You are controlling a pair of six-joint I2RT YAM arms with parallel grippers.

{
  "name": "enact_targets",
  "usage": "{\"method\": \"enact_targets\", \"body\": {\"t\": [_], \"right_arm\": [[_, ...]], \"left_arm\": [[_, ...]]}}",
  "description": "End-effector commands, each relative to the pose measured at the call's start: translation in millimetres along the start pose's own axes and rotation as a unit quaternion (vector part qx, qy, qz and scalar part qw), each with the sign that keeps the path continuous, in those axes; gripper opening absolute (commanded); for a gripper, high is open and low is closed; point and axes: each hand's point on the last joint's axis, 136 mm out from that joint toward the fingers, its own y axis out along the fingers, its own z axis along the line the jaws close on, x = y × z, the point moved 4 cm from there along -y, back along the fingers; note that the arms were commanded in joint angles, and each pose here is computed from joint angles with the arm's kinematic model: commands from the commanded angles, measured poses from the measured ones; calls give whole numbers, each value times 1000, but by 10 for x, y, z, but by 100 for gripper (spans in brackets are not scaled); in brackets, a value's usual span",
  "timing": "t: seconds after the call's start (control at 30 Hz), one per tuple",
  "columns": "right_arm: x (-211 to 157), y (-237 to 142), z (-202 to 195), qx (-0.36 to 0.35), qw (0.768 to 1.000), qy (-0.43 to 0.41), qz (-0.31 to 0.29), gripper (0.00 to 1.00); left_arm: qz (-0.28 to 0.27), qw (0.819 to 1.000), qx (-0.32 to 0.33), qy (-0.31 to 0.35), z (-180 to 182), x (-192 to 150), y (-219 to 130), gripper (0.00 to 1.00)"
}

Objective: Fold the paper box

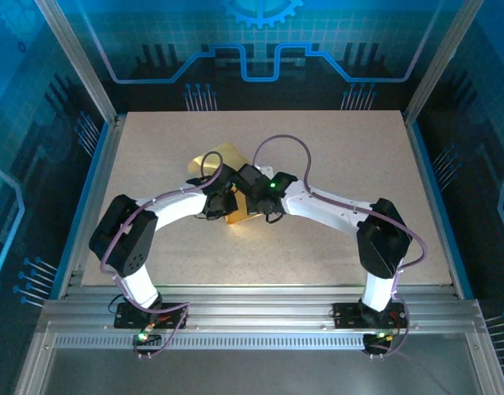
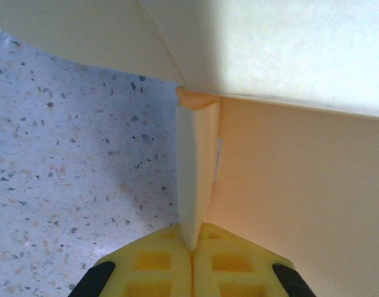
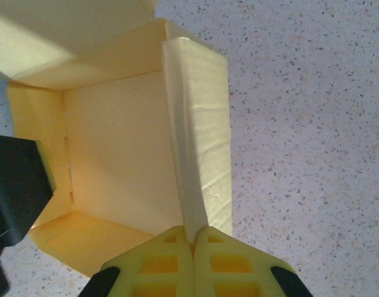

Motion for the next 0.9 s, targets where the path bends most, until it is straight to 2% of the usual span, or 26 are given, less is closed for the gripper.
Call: {"method": "enact_targets", "body": {"t": [0.0,0.1,0.27,0.37,0.5,0.67,0.87], "right_arm": [[64,-70,241,102,994,40,2,0],[37,55,161,129,989,62,39,0],[-111,315,152,177,969,130,115,0],[-170,453,166,177,965,139,137,0],[-177,610,103,143,972,122,138,0],[-220,739,24,112,977,112,140,0],[-237,782,18,115,975,122,146,0]], "left_arm": [[9,999,18,29,26,-81,36,0],[22,998,19,57,17,-83,-13,2],[47,991,70,105,118,-98,-43,2],[59,987,89,117,190,-137,-20,2],[75,981,125,129,294,-195,46,2],[68,975,163,136,355,-205,105,2],[54,953,240,176,404,-292,149,2]]}}
